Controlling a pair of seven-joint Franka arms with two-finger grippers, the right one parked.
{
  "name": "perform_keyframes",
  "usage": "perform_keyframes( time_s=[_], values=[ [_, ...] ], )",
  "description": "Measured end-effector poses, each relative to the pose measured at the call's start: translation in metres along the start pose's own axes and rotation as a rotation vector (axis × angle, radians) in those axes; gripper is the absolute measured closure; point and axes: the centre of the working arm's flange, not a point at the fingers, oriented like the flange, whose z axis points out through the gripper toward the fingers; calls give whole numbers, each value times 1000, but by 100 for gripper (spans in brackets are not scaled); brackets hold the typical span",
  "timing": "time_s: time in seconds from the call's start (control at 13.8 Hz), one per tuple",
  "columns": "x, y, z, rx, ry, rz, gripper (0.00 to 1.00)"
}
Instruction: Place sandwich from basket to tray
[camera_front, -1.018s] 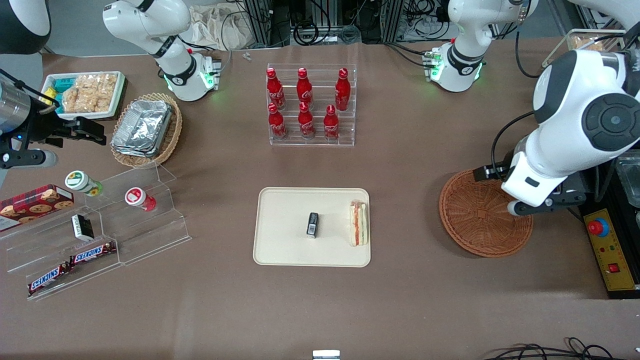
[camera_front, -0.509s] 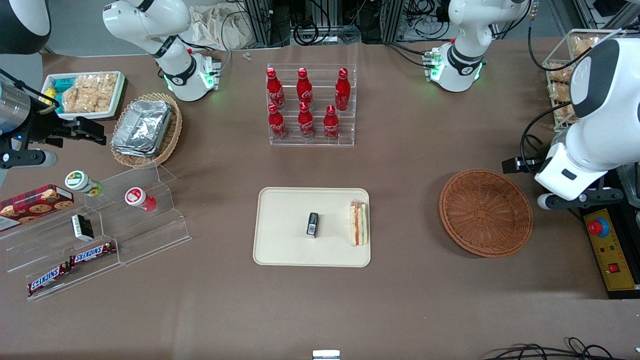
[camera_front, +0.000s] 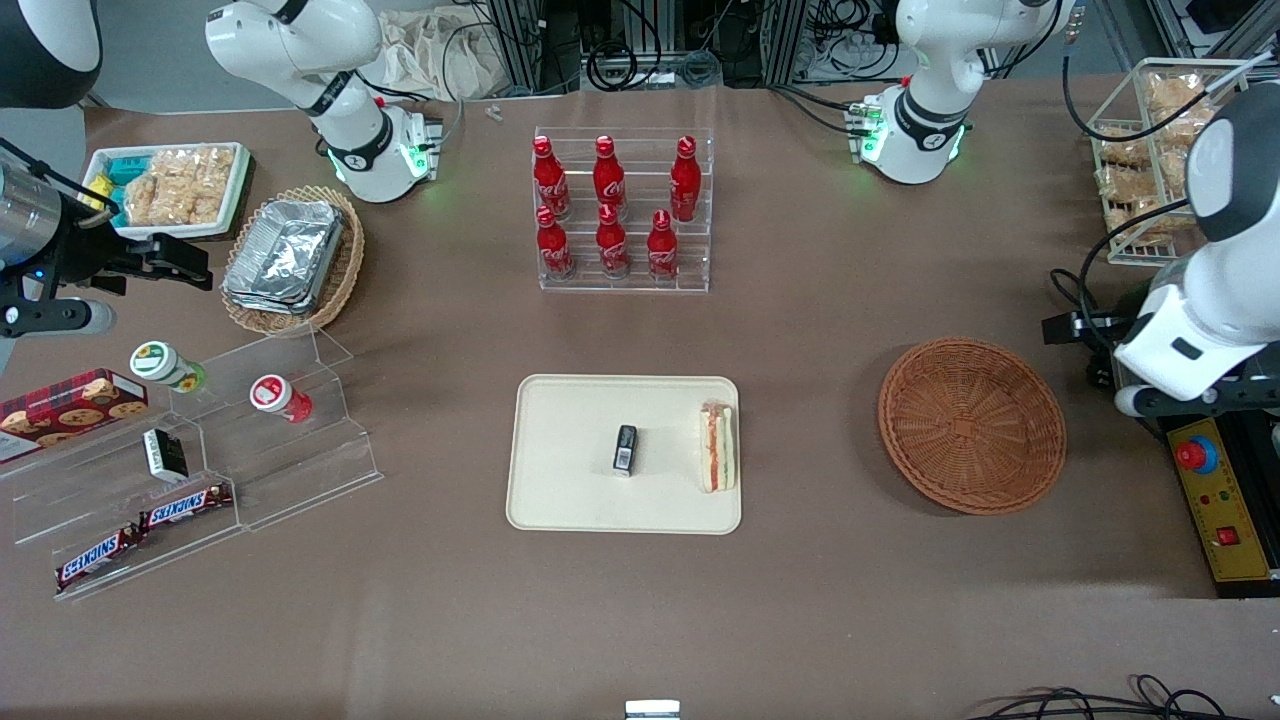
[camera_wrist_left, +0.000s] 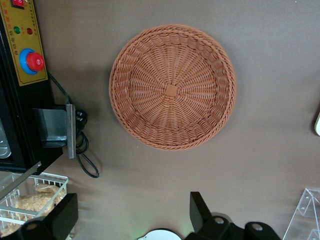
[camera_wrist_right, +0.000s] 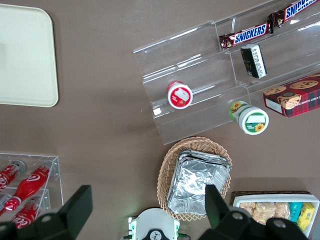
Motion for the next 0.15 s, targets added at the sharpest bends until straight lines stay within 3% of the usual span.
perform_keyframes(
  time_s=[0.15],
  values=[
    [-2, -13, -3, -14, 2, 8, 0]
  ],
)
